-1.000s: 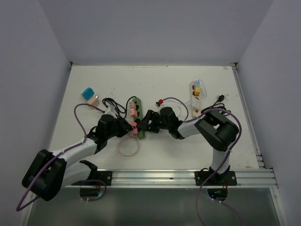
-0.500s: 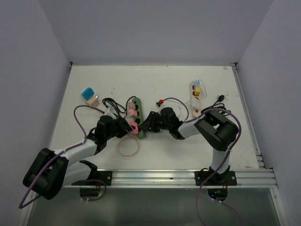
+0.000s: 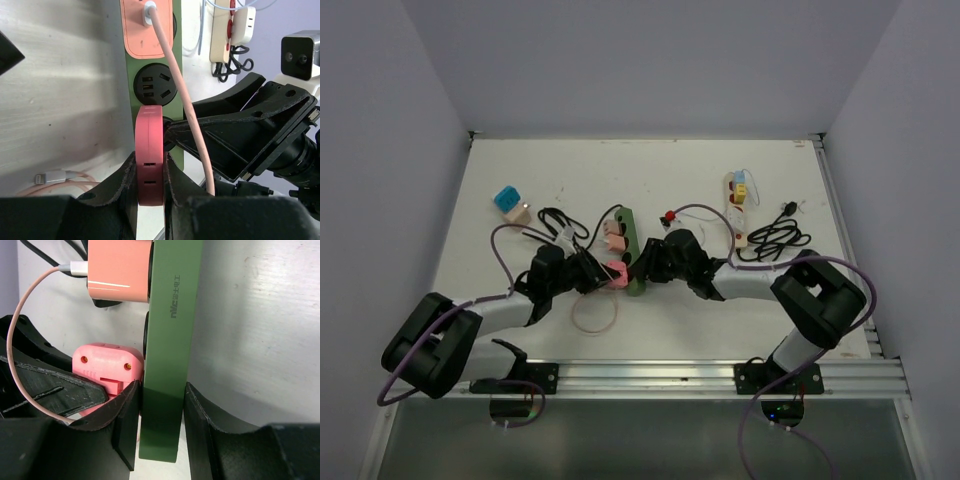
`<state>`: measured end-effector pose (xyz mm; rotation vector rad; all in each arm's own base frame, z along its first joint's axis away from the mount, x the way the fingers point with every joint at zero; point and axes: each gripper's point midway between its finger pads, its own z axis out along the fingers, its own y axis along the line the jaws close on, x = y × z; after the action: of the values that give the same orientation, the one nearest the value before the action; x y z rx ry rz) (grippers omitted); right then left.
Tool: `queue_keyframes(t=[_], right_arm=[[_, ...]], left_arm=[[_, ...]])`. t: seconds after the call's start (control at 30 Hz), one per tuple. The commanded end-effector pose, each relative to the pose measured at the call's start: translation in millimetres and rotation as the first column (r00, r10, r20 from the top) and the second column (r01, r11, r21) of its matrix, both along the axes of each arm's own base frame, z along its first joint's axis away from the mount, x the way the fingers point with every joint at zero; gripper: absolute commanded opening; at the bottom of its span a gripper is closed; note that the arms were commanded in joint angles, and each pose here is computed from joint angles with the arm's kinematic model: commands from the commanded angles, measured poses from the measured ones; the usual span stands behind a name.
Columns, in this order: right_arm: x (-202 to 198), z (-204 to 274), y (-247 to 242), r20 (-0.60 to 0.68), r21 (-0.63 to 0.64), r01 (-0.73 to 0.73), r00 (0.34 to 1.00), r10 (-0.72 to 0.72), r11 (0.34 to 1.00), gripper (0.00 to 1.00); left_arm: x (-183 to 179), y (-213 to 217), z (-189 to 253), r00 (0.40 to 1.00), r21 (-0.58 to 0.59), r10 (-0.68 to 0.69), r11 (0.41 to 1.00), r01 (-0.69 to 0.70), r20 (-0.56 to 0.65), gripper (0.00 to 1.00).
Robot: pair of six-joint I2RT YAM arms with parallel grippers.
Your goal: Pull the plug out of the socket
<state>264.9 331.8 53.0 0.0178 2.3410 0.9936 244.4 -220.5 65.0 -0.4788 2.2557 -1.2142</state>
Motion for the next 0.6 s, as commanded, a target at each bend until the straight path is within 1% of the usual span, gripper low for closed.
queue_keyframes(t=[0.0,0.07,0.1,0.27,0.57], right_arm=[[18.5,-17.5,-54.2,0.081,-0.245,0.139,0.989,-0.122,0.96,0.0],[20.3,-20.2,-62.1,0.086,-0.266,0.159,0.986,-0.141,0.951,0.0],[20.2,-21.9,-64.3,0.083,-0.272,0.162,0.986,-0.145,0.949,0.0],[24.0,-30.2,-79.4,0.065,-0.279,0.195,0.981,-0.185,0.94,0.0],[28.0,-41.5,-96.6,0.048,-0.309,0.205,0.979,-0.2,0.929,0.0]], left_arm=[[5.9,6.9,-6.3,0.999,-0.01,0.043,0.999,-0.043,0.022,0.0],[4.4,4.9,-5.1,0.999,-0.032,0.038,0.999,-0.037,0.024,0.0],[0.0,5.9,-9.7,0.999,-0.04,0.041,0.998,-0.041,0.003,0.0],[-6.8,6.6,-11.7,0.999,-0.082,0.052,0.995,-0.052,-0.008,0.0],[-14.8,21.0,-25.3,0.995,-0.075,0.082,0.993,-0.087,-0.06,0.0]])
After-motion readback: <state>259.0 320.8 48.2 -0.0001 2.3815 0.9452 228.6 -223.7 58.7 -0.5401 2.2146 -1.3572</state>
